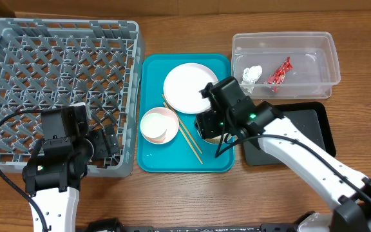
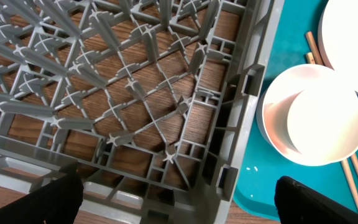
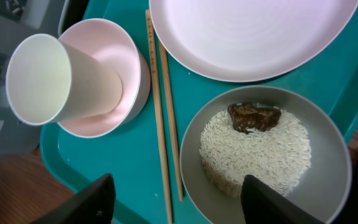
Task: Sort waste into correct bins and load items into the dishwasher
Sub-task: 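Lower the right gripper to the grey rice bowl and grasp its rim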
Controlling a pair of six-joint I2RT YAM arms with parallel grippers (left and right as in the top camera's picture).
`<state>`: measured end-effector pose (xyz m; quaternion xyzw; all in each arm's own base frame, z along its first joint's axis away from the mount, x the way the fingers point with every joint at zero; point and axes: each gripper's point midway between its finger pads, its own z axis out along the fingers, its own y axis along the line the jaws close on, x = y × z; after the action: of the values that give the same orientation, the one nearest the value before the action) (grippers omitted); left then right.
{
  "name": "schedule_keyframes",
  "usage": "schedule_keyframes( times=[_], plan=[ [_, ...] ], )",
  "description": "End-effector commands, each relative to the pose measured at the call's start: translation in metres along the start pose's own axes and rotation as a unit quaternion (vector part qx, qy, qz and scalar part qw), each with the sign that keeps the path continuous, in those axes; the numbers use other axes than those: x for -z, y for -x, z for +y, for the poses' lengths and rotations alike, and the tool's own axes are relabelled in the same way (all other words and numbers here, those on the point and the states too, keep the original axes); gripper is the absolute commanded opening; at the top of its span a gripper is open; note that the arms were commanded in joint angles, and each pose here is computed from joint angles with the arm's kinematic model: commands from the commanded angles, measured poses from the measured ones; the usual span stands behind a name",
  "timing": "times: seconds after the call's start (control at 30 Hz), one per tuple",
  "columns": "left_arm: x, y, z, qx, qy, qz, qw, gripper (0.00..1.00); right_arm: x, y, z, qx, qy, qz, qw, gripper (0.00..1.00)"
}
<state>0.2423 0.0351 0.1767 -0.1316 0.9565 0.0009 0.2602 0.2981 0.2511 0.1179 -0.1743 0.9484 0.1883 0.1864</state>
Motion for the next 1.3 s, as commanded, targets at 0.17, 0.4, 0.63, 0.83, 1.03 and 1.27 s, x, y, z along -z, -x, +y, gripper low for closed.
schedule_keyframes(
  times=[0.17, 0.4, 0.63, 0.83, 1.03, 1.27],
  plan=[
    [0.005, 0.008, 0.000, 0.005, 0.001, -0.011, 1.000, 1.00, -0.038, -0.009, 0.005, -0.015, -0.018, 0.019, 1.000, 0.52],
    [0.005, 0.008, 0.000, 0.005, 0.001, -0.011, 1.000, 1.00, -0.062, -0.019, 0.000, -0.032, -0.042, 0.035, 0.998, 0.41],
    [0.005, 0.008, 0.000, 0.005, 0.001, -0.011, 1.000, 1.00, -0.076, -0.025, -0.003, -0.040, -0.066, 0.040, 0.996, 0.26],
    [0.005, 0.008, 0.000, 0.005, 0.001, -0.011, 1.000, 1.00, -0.079, -0.025, -0.001, -0.043, -0.085, 0.028, 0.995, 0.18],
    [0.005, 0.008, 0.000, 0.005, 0.001, -0.011, 1.000, 1.00, -0.078, -0.025, -0.008, -0.059, -0.113, 0.019, 0.992, 0.15],
    [0.005, 0.008, 0.000, 0.005, 0.001, -0.011, 1.000, 1.00, -0.080, -0.032, -0.011, -0.060, -0.119, 0.032, 0.991, 0.15]
  ],
)
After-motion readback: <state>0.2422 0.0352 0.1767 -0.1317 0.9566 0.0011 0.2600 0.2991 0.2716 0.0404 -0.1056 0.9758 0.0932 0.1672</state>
